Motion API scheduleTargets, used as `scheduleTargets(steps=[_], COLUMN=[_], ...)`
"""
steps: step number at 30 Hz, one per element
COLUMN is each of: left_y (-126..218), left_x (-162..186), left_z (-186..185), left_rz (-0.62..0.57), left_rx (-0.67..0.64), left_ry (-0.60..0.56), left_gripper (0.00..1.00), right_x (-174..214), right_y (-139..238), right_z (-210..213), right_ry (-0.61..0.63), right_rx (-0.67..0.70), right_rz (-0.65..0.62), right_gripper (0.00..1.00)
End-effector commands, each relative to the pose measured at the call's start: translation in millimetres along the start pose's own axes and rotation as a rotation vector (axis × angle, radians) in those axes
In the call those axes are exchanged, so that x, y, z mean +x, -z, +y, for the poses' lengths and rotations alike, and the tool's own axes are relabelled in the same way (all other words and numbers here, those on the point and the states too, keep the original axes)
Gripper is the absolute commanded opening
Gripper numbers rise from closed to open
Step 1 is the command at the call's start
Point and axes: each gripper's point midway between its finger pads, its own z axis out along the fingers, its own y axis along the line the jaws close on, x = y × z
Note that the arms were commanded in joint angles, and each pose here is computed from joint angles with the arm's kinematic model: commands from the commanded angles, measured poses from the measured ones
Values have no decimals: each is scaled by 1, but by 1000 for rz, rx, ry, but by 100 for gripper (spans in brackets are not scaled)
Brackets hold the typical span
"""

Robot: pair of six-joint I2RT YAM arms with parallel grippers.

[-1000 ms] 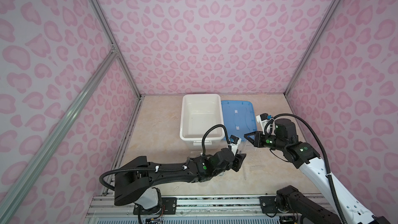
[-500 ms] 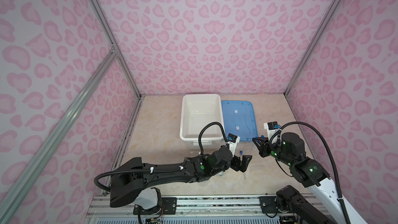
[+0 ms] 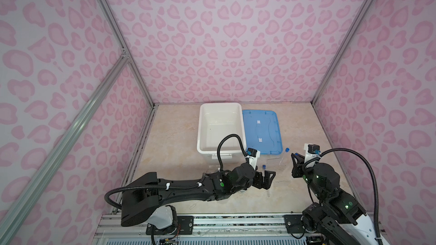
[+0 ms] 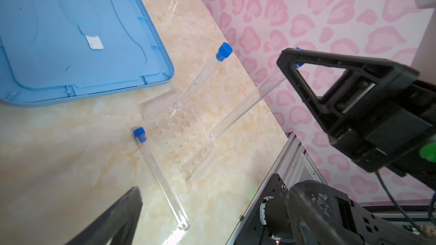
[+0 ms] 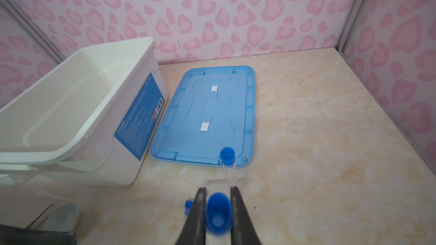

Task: Organize the chemistry lab equipment
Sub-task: 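Lower the held tube into the clear rack with the right gripper and release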

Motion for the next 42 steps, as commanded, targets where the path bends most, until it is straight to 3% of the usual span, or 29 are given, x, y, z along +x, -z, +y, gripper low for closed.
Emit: scheduleTargets(steps=[1,11,42], left_y=[-2,-13,-19], left_x=[-5,4,5], left_z=[-5,-5,0], left_rz=[-17,22,25], left_rx=[14,12,-11], left_ry=[18,18,12], left_gripper=[97,97,97], right_x=[-9,-8,42], right_y=[0,-9,-43], right_z=[-14,-20,-23], right_ry=[-30,-32,-41], right_rx=[77,109,122], right_rz=[-78,-162,-98], right_gripper=[13,13,12])
